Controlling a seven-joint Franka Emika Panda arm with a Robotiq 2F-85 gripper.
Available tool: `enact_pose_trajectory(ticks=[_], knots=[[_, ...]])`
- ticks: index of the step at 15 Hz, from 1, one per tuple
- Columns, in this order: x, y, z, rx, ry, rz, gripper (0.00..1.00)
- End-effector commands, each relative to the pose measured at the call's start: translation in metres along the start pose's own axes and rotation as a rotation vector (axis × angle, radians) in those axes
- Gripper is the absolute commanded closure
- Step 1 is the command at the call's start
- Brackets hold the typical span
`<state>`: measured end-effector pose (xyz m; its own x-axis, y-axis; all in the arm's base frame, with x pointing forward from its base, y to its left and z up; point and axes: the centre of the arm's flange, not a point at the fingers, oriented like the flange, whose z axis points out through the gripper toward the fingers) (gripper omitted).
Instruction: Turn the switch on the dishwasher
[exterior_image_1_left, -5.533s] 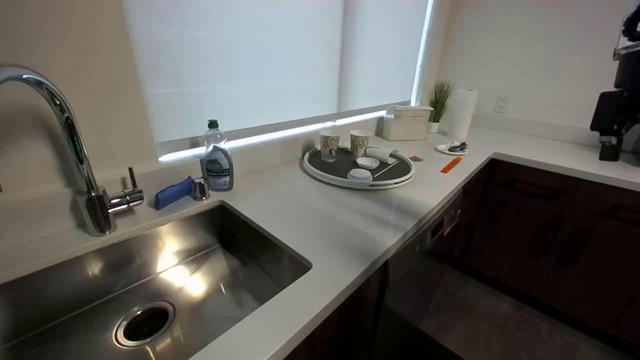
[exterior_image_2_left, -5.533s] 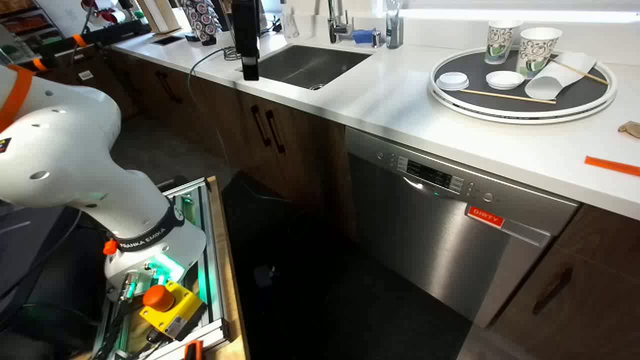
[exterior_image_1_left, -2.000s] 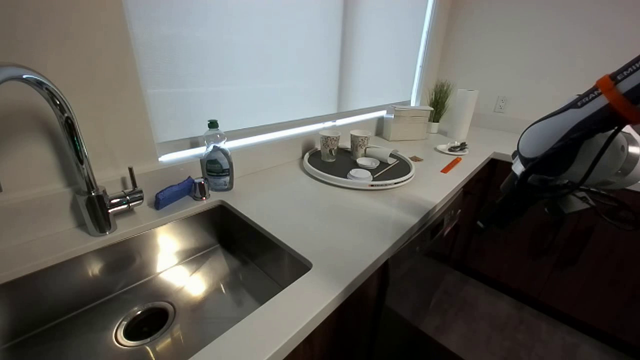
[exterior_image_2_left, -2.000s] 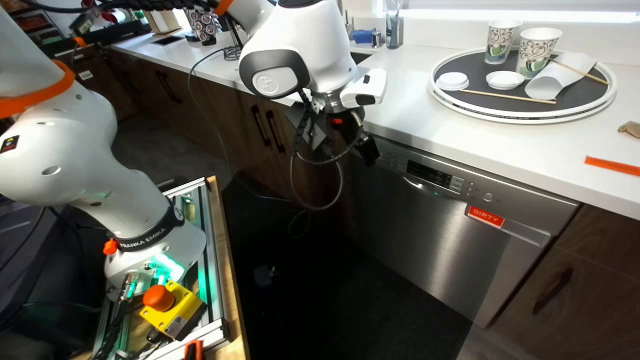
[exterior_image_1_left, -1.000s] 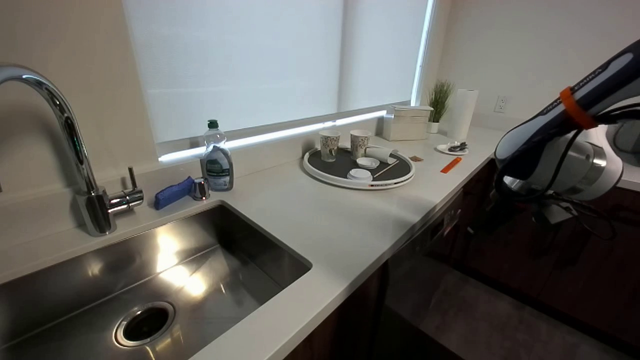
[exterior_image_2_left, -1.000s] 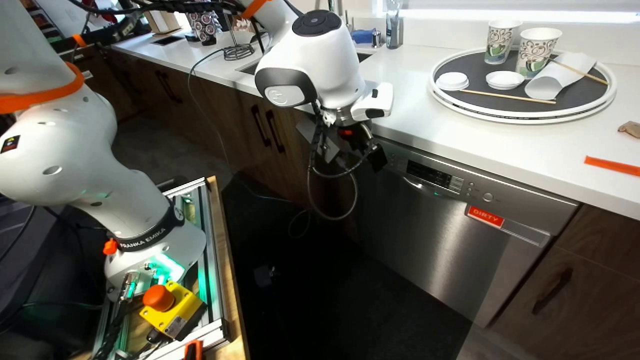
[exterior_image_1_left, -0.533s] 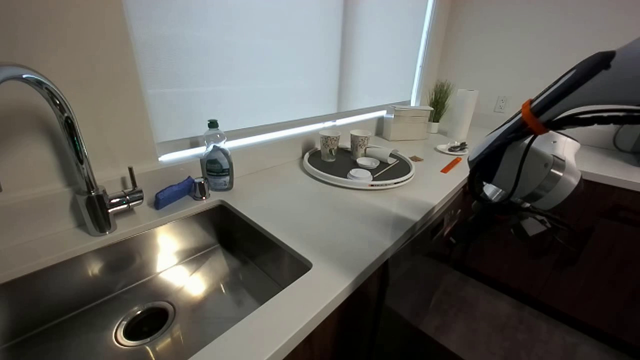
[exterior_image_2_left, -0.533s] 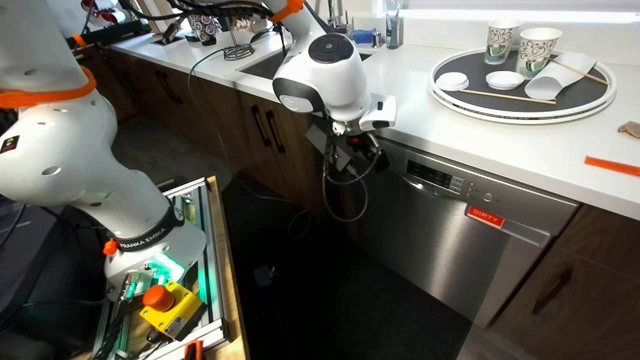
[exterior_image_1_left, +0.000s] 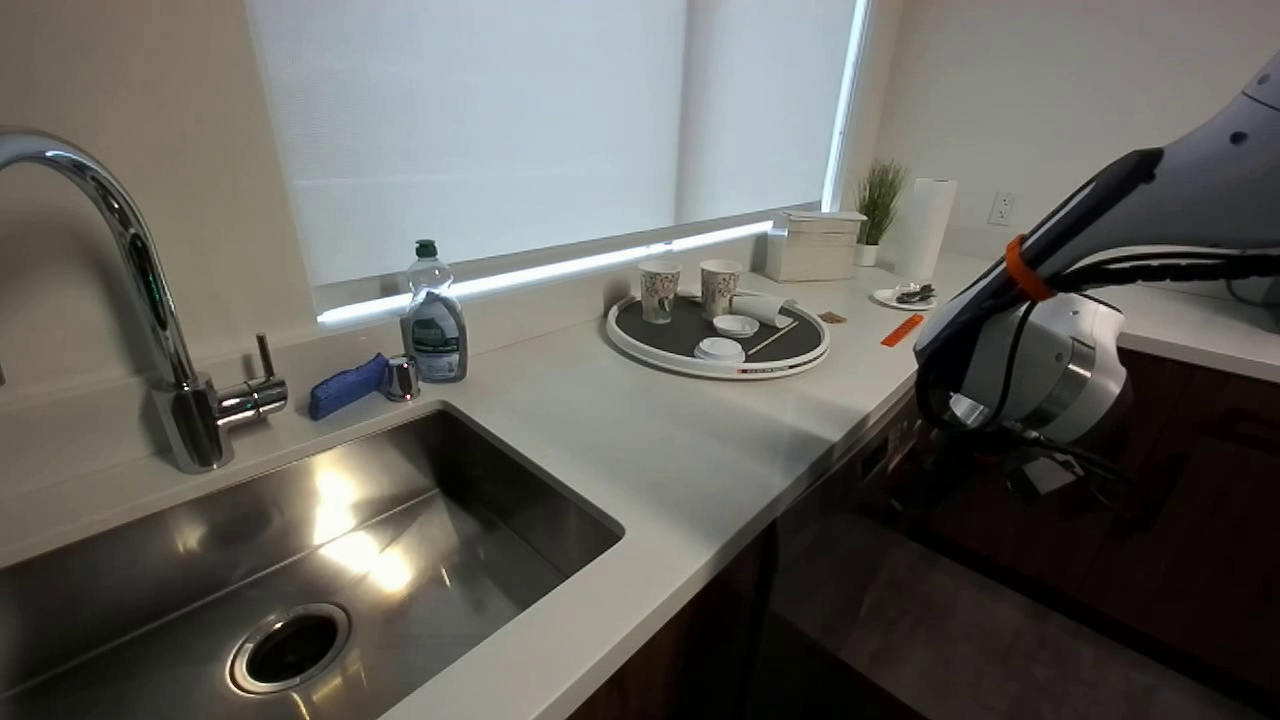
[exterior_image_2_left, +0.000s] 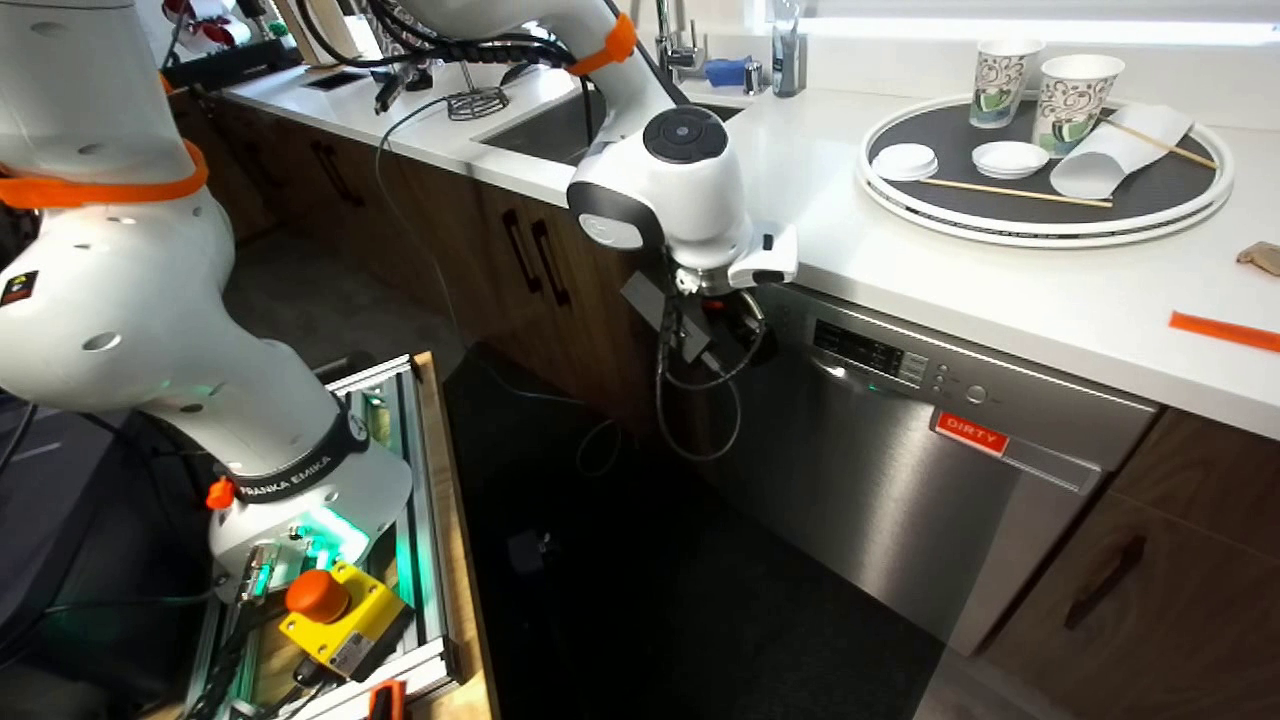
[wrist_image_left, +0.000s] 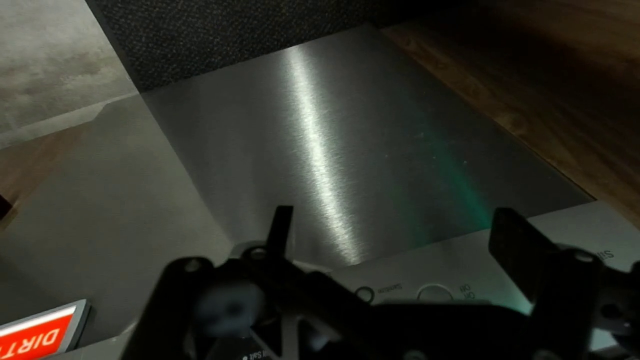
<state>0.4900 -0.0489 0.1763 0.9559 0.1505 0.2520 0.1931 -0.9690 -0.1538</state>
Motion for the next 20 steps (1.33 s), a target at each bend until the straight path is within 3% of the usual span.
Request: enact_pose_trajectory(ticks=[1, 12, 14, 20], knots=[[0.0, 0.0, 0.0, 0.0, 0.001, 0.0, 0.0], [0.039, 0.01, 0.014, -0.021, 0.027, -0.116, 0.0], [0.042, 0.01, 0.016, -0.021, 0.026, -0.125, 0.27], [0.043, 0.007, 0.024, -0.017, 0.027, -0.152, 0.74]])
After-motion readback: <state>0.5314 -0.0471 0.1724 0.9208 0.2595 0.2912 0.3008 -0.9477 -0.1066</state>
